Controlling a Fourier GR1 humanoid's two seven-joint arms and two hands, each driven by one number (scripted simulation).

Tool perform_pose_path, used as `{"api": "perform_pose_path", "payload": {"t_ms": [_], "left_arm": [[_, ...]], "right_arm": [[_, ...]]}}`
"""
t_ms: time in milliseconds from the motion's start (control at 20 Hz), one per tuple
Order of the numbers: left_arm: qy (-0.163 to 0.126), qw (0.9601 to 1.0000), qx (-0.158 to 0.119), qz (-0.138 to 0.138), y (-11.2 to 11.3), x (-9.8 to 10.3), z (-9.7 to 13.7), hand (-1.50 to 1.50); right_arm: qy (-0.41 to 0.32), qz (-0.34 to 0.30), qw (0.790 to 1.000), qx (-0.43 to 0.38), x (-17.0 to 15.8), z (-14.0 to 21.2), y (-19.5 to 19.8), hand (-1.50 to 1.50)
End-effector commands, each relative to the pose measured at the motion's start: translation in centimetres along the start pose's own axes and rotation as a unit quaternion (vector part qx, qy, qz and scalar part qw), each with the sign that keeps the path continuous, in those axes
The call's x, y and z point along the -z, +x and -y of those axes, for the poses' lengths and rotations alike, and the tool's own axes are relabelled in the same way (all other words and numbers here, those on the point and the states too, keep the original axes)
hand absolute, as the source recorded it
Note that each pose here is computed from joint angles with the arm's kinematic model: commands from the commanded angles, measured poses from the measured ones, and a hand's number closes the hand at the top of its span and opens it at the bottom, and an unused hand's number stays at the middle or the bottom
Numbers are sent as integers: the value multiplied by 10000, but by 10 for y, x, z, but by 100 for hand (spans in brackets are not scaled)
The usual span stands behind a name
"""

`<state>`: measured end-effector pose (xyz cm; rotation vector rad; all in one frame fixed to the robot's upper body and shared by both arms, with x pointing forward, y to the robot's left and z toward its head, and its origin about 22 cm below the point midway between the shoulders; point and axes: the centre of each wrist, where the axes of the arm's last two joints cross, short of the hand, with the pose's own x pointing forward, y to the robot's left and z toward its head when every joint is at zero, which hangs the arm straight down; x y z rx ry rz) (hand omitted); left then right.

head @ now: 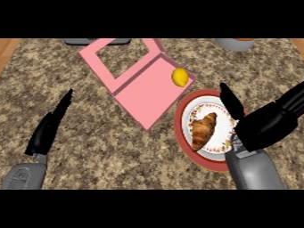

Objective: Pick the lemon from the plate and place it in the cardboard box

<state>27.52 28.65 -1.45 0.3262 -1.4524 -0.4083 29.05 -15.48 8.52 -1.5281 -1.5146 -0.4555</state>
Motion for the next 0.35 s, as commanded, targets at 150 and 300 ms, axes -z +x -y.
{"api": "perform_pose_path", "payload": {"t_ms": [150, 300], "left_arm": [[20, 10000, 26, 80, 14, 1, 14, 0], [-10, 10000, -28, 5, -1, -3, 0, 0]], "right_arm": [[-78, -990, 9945, 334, -35, 57, -28, -150], [-96, -1024, 9939, 397, -44, 72, -31, -150]]}}
